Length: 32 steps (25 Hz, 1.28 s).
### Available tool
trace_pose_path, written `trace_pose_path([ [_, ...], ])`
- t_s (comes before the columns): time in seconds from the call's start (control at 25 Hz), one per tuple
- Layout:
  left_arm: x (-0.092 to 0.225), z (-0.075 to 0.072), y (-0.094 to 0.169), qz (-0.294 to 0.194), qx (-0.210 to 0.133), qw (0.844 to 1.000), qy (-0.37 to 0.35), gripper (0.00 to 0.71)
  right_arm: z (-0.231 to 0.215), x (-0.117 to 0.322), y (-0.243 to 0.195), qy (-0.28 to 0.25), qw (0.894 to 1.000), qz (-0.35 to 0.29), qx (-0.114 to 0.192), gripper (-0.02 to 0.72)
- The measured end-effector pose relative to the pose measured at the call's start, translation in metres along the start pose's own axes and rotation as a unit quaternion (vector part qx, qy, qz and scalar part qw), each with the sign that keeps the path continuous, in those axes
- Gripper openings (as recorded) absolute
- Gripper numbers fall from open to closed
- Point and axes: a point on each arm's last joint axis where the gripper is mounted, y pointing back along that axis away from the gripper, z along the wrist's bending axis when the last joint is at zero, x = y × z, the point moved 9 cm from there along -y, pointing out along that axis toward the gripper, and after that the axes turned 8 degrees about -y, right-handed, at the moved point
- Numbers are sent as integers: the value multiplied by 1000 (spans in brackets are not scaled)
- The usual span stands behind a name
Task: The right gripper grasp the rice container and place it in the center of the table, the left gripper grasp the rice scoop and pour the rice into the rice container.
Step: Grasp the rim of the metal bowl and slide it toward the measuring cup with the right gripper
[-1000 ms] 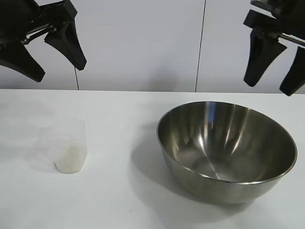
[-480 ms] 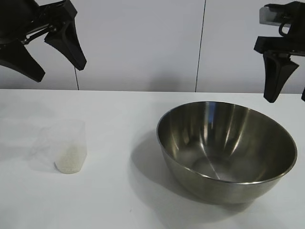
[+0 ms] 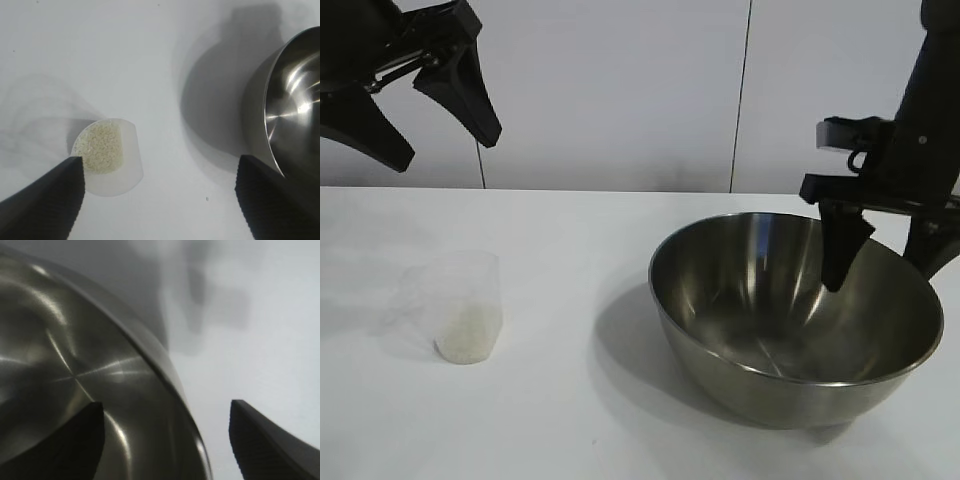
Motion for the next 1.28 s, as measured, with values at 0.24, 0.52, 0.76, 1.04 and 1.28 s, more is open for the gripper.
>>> trace_pose_path([
  [0.24,0,0,0,0,0,1000,0,598,3,-1,-11,28,999,9,-15,185],
  [0.52,0,0,0,0,0,1000,0,598,6,-2,3,48,999,-9,-17,20],
  [0.76,0,0,0,0,0,1000,0,598,14,0,32,51,997,-37,-39,20],
  [1.04,0,0,0,0,0,1000,0,598,51,7,49,57,995,-59,-61,20],
  [1.28,0,0,0,0,0,1000,0,598,96,10,16,86,993,-51,-59,20],
])
